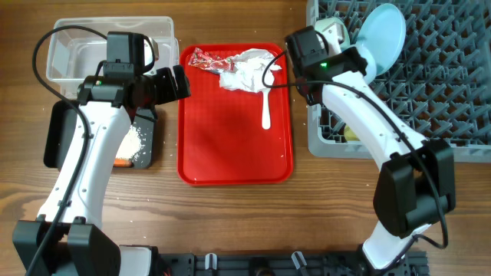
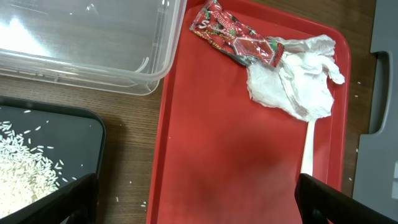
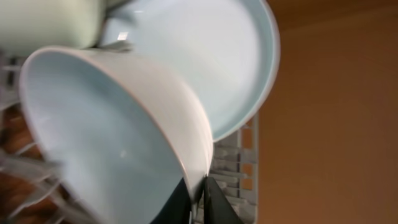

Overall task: Sort waste into correct bins and load items into the dishwasher rack
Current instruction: 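Grasp the blue bowl with the right gripper and place it in the rack, then grasp the tissue and wrapper with the left gripper, drop into clear bin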

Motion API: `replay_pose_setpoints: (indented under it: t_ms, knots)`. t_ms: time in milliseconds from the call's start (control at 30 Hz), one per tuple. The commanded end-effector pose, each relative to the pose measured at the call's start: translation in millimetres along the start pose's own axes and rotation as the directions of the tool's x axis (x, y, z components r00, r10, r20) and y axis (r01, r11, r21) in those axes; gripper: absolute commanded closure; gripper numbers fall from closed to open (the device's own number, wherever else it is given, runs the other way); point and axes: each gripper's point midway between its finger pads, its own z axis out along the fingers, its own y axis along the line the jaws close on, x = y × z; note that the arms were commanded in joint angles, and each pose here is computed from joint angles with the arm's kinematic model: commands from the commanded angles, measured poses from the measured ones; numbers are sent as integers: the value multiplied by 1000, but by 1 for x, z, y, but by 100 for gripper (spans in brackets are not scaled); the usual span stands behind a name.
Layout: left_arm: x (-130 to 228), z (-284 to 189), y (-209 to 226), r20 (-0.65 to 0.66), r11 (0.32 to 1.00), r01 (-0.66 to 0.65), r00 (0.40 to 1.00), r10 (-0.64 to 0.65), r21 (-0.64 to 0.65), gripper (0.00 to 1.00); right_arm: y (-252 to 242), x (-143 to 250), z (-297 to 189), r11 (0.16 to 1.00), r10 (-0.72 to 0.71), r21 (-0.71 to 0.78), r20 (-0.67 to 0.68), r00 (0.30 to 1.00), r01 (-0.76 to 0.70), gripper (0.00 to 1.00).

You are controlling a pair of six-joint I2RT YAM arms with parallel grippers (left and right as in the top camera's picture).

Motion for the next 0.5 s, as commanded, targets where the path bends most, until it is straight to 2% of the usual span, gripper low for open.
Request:
replay_pose_setpoints:
  t_ms: [0, 67, 133, 200, 333, 400, 433, 467]
  knots:
    - [-1, 3, -1, -5, 1000, 5, 1000, -5, 9, 0, 37, -3, -15, 992, -63, -109, 39, 997, 67, 80]
    - [-1, 3, -1, -6, 1000, 5, 1000, -5, 9, 0, 51, -4, -27, 982, -96, -159, 62, 993, 105, 56]
    - [-1, 3, -1, -6, 1000, 5, 1000, -5, 9, 0, 57, -4, -37, 977, -122, -163, 79, 989, 134, 38]
    - [-1, 3, -1, -6, 1000, 5, 1000, -5, 9, 0, 55, -7, -51, 979, -77, -179, 102, 992, 94, 29]
    - [-2, 3, -1, -2, 1000, 4, 1000, -4, 10, 0, 30, -23, -89, 927, 123, -372, 186, 975, -46, 20]
    - [-3, 2, -1, 3, 1000, -3, 1000, 3, 12, 0, 22, -36, -121, 844, 237, -531, 243, 941, -75, 12]
    - [-3, 2, -1, 3, 1000, -8, 1000, 8, 12, 0, 23, -42, -145, 760, 295, -648, 273, 916, -52, 0]
    - [-2, 1, -2, 0, 1000, -9, 1000, 9, 13, 0, 29, -49, -177, 638, 351, -770, 303, 886, 11, 0]
